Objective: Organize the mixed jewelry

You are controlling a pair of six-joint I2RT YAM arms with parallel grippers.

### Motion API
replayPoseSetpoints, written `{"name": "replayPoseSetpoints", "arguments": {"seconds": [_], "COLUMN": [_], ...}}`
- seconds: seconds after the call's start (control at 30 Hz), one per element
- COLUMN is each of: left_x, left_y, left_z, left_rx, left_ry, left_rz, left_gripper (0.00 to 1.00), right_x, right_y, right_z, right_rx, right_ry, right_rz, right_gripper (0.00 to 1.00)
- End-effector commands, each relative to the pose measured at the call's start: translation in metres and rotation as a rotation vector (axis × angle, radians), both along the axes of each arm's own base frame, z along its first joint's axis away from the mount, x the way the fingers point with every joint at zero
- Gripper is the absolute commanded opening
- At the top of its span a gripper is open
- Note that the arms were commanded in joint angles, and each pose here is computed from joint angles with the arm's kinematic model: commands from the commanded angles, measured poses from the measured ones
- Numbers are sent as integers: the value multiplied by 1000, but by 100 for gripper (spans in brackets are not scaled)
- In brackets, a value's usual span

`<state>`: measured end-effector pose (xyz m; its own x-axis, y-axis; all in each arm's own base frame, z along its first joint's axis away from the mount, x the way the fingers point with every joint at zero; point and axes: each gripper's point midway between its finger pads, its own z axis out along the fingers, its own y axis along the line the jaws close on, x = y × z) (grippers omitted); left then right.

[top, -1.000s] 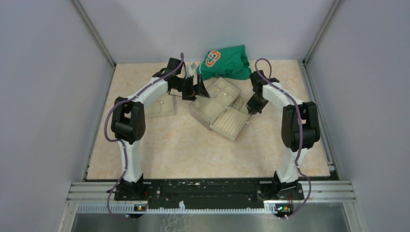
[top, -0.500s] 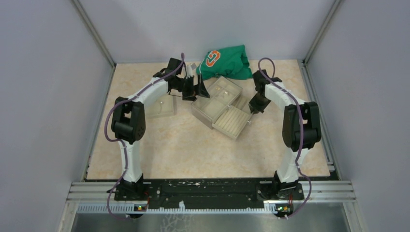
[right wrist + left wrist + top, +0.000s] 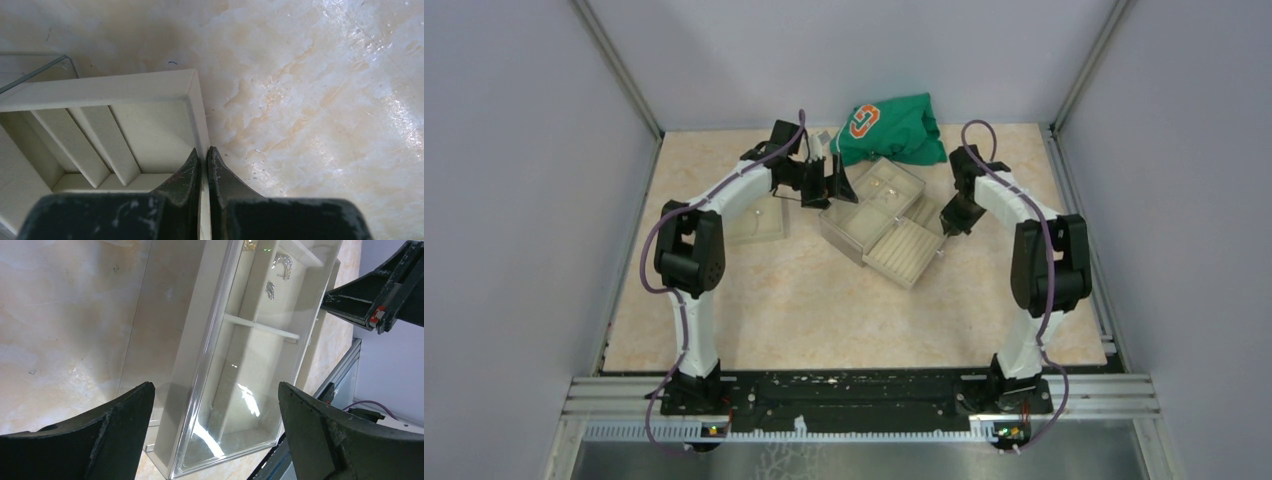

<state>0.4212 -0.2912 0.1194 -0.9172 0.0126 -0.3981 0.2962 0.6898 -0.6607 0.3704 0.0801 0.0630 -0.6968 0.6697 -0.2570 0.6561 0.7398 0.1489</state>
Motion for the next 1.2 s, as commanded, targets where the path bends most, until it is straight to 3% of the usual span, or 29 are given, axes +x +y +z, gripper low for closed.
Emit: {"name": "replayPoseSetpoints", "arguments": {"seconds": [0.0, 0.3, 1.17], "left_x": [-11, -11, -21], "left_y": [-7, -7, -42], "left_z": [-2, 0, 8], "left_rx": [-22, -27, -65], "left_ry": [21, 18, 18], "left_rz": [-38, -39, -109], "left_gripper": [99, 99, 99], "right_x": [22, 21, 67], "right_y": [3, 4, 87], "right_z": [36, 39, 42], "right_rx": [57, 58, 198], "right_ry": [-152, -164, -251], "right_rz": [-78, -69, 173], "right_gripper": [0, 0, 0]}}
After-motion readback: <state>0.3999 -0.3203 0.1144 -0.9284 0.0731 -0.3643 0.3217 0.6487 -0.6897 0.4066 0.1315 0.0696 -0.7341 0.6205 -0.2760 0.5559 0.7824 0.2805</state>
